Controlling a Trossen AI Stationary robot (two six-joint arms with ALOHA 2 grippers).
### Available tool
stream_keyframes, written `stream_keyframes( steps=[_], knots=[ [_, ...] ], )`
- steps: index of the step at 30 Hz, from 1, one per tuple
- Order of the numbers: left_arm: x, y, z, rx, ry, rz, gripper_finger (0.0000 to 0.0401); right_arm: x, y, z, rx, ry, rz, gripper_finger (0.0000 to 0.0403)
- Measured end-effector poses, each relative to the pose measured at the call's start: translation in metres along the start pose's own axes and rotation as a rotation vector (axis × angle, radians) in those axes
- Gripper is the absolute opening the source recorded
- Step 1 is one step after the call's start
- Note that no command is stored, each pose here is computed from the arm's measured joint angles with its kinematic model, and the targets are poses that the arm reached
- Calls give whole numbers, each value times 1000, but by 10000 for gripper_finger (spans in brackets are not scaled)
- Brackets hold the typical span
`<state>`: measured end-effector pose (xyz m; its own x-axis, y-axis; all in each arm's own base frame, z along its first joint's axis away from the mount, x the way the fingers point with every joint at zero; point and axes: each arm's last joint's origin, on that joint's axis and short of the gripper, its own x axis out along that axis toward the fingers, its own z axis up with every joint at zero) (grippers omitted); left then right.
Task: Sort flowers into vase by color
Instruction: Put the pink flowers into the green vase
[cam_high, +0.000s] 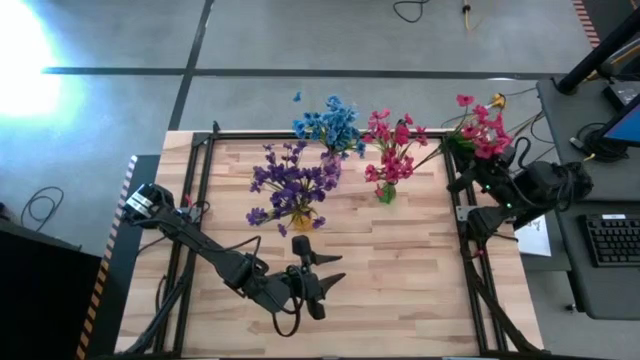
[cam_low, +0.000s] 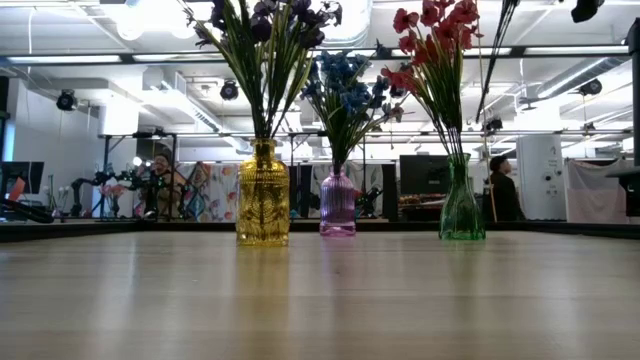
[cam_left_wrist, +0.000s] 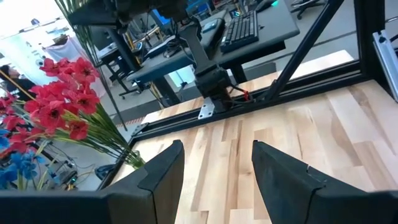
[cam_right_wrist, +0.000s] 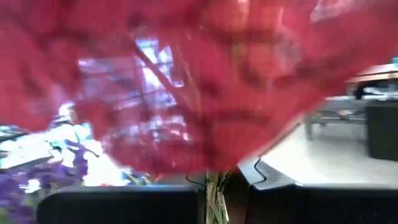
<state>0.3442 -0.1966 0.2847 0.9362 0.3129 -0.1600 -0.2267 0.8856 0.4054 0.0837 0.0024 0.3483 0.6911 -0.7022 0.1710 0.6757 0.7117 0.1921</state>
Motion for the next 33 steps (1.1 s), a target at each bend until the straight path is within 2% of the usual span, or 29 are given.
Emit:
stream_keyframes(
  steps=[3,6,16,27,33],
  knots=[
    [0,0,0,2,2,0,174,-2,-4,-4,13,-2,-16,18],
    [0,-1,-2,12,13,-4,174,-5,-9,-10,57,-19,45,18],
    [-1,-2,-5,5,37,-11,174,-14,-20,-40,38,-30,116,18],
    [1,-2,-4,-20,25,-57,174,-13,-17,-37,66,-77,124,18],
    [1,-1,-4,-30,19,-54,174,-8,-9,-39,29,-63,85,18]
  ],
)
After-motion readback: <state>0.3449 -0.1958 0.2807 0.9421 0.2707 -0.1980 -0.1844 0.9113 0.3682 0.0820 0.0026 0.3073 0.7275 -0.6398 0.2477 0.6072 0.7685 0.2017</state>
